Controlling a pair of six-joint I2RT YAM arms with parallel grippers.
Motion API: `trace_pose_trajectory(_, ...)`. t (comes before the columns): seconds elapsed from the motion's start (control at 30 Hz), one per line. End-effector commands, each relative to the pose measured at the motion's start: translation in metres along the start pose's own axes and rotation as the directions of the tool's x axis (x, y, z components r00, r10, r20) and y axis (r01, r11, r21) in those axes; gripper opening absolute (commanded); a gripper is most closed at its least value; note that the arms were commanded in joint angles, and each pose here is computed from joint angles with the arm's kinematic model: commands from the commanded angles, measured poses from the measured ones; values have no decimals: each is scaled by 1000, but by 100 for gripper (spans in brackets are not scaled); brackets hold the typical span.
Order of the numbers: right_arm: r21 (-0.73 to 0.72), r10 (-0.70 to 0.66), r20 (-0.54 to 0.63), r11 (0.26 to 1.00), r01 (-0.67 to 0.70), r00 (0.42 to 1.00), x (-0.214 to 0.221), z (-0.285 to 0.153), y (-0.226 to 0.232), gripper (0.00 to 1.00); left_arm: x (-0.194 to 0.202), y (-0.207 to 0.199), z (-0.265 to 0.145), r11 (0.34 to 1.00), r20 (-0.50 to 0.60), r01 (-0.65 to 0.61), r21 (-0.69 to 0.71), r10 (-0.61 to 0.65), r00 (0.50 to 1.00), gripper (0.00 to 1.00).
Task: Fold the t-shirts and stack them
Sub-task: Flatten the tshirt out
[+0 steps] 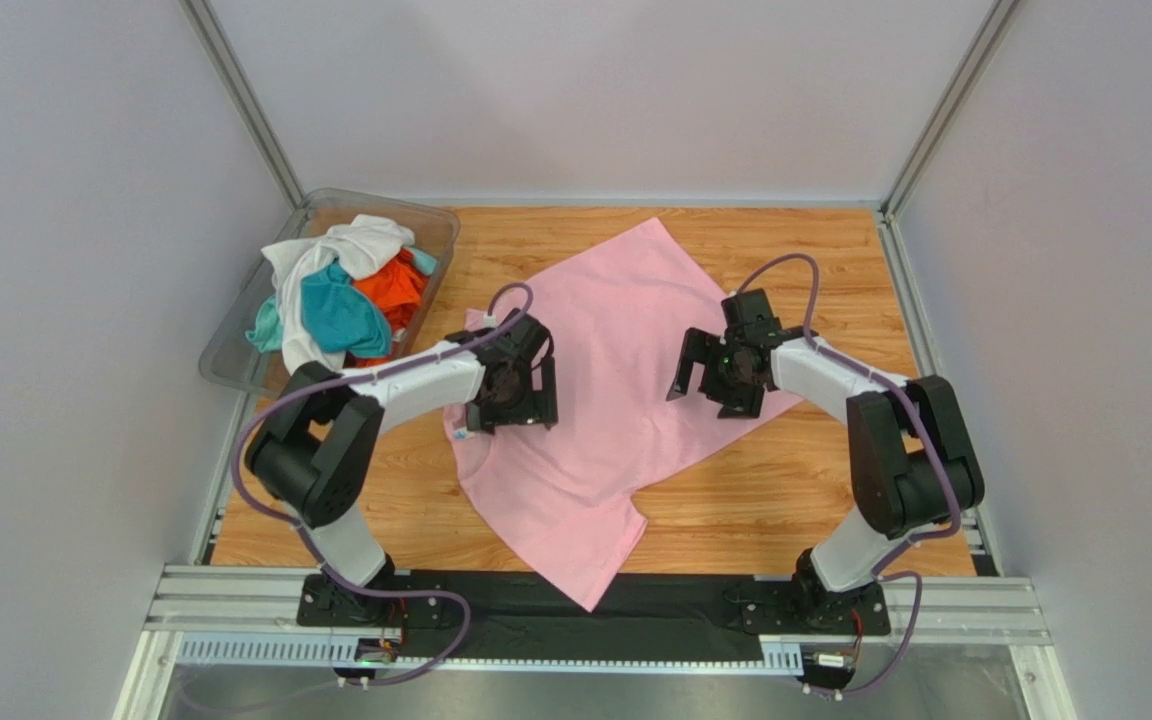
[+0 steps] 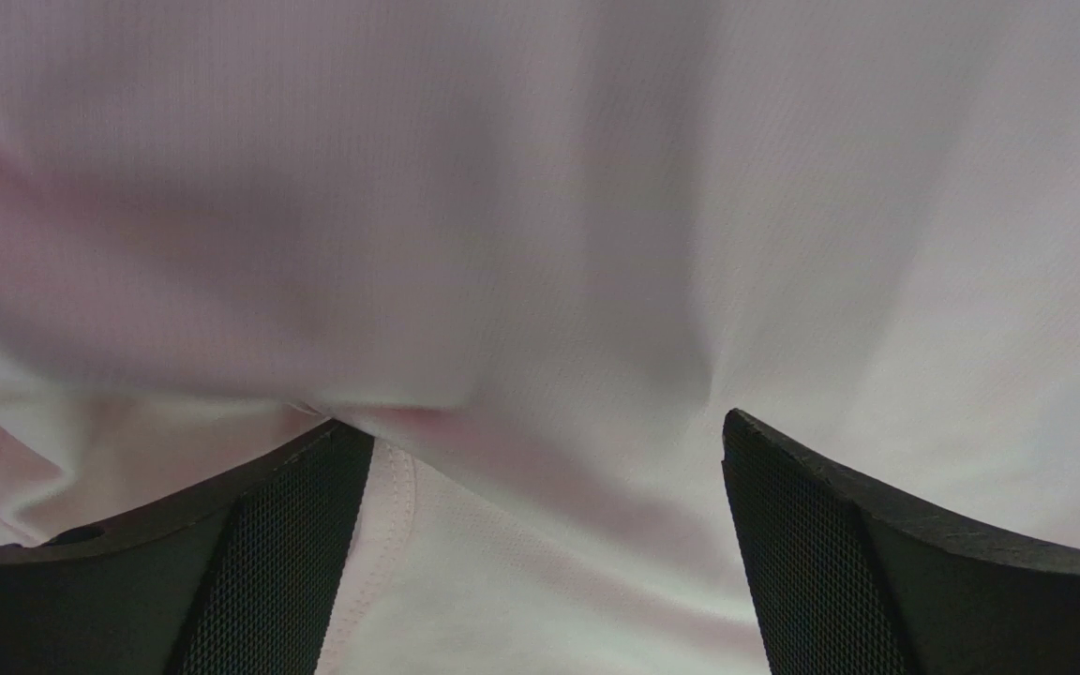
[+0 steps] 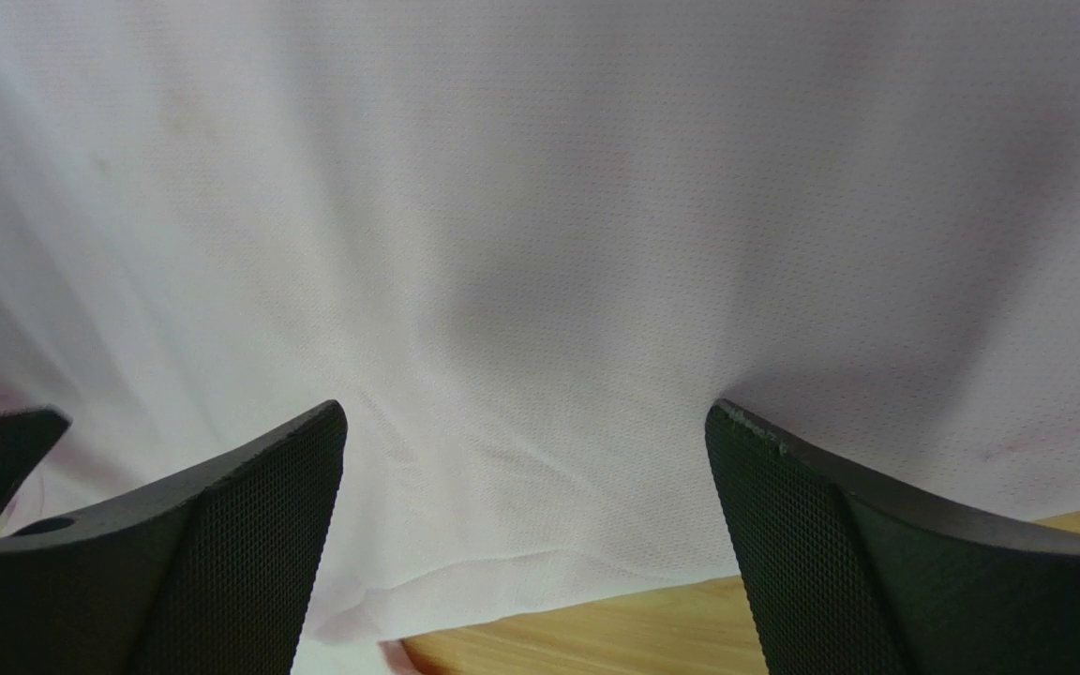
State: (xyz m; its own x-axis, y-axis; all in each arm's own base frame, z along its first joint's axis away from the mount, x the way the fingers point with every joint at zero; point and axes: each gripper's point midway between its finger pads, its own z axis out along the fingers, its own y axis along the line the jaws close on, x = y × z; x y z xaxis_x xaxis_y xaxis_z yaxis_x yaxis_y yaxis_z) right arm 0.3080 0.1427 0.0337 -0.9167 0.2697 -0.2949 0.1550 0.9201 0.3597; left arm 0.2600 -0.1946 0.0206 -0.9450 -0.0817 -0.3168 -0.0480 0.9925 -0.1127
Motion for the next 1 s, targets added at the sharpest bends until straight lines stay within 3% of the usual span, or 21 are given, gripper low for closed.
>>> trace_pose_trajectory(0.0, -62, -21, 17, 998, 22, 1000, -15, 9, 11, 100, -31, -7, 13, 1000, 1, 9, 11, -9, 1000, 100)
trace_pose_trajectory(0.13, -58, 21, -52, 998, -24, 998, 9, 19, 2, 100, -60, -10, 36, 1000, -45, -3, -20, 2, 999, 100)
trace_pose_trajectory(0.2, -40, 62, -81, 997, -65, 995, 28, 23, -7, 100, -92, -25, 35, 1000, -7, -27, 5, 27, 1000, 100)
trace_pose_trajectory(0.23, -40, 70, -82, 997, -73, 994, 33, 21, -8, 100, -90, -21, 50, 999, -49, -35, -23, 34, 998, 100)
trace_pose_trajectory(0.33, -24, 76, -80, 997, -78, 994, 52, 15, -13, 100, -136, -43, 54, 999, -20, -43, 9, 43, 999, 100)
trace_pose_trajectory(0.5, -53, 56, -99, 997, -61, 994, 82, 4, 1, 100, -166, -66, 73, 995, -25, -52, 87, 55, 998, 100)
trace_pose_trajectory(0.7, -19, 8, 56, 1000, -7, 998, 47, -27, 6, 100, -192, -81, 35, 987, 56, -61, 148, 53, 997, 100)
trace_pose_trajectory(0.8, -21, -21, 170, 999, 25, 985, 21, -61, 16, 100, -197, -75, -20, 984, 134, -68, 167, 46, 990, 100)
trace_pose_trajectory(0.97, 17, 17, 323, 1000, -24, 946, 9, -106, 3, 100, -140, -36, -60, 989, 131, -26, 149, 6, 991, 100)
